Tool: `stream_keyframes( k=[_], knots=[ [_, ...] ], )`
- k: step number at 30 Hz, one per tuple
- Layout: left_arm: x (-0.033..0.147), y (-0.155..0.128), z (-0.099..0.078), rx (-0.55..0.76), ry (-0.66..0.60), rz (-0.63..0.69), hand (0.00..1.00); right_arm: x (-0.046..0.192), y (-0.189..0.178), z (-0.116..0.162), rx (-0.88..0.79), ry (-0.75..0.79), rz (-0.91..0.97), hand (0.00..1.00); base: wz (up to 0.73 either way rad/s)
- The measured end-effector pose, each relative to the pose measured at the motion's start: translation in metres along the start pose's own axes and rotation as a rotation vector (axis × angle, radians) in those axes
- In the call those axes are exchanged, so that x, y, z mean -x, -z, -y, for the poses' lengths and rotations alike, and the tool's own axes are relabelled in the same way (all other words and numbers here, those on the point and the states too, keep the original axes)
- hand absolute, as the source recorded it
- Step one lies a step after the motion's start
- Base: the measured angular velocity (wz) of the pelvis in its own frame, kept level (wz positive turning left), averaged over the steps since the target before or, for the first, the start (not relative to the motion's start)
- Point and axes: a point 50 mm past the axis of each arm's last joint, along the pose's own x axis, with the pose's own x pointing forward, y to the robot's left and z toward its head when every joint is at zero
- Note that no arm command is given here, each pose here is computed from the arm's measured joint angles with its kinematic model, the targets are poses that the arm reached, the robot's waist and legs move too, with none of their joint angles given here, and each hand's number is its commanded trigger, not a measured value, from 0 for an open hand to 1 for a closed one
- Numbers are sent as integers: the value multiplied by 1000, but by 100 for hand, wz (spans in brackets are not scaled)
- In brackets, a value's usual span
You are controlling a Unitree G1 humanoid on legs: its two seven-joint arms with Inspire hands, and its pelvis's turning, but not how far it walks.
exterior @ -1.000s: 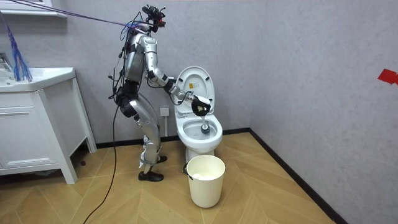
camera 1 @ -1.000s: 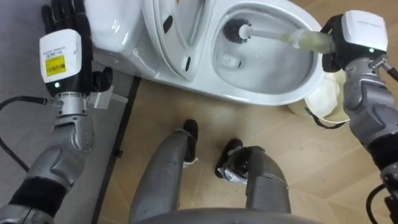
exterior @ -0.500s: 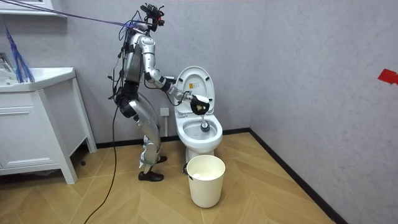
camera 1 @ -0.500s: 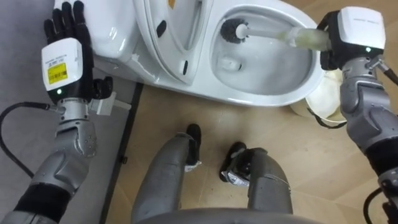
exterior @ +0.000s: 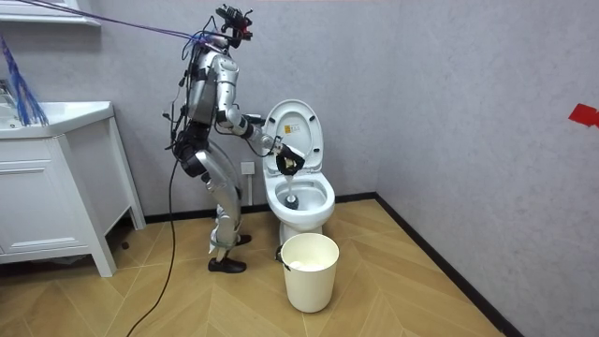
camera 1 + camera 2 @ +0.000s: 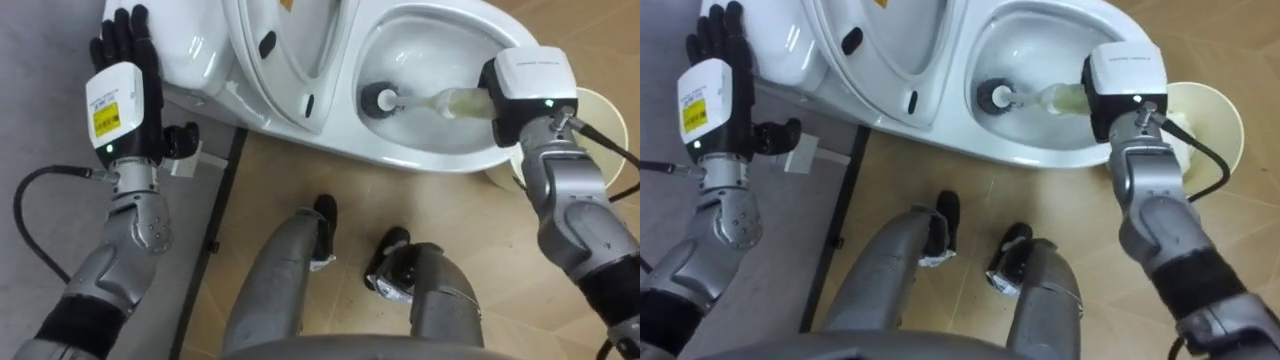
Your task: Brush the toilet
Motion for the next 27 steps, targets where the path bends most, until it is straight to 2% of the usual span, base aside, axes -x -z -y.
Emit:
stream_keyframes(
  k=[6, 10, 12, 17, 19, 23, 27],
  knots=[
    [8, -2, 2, 38, -39, 17, 0, 13, -9, 11, 43, -2, 17, 100, -4],
    [11, 1, 2, 58, -47, 6, 0, 11, -6, 12, 65, -1, 11, 100, 0],
    [12, 4, 3, 47, -46, 2, 0, 3, 0, 6, 40, -11, -4, 100, 0],
    [7, 15, -9, -25, -59, 24, 0, -26, 34, -13, -238, -77, -102, 100, 6],
    [2, 17, -16, -58, -88, 39, 0, -37, 53, -14, -446, -89, -169, 100, 10],
    [1, 17, -16, -82, -81, 45, 0, -41, 71, -14, -726, -18, -266, 100, 10],
    [2, 19, -14, -96, -55, 30, 0, -37, 83, -31, -859, -55, -358, 100, -1]
  ],
)
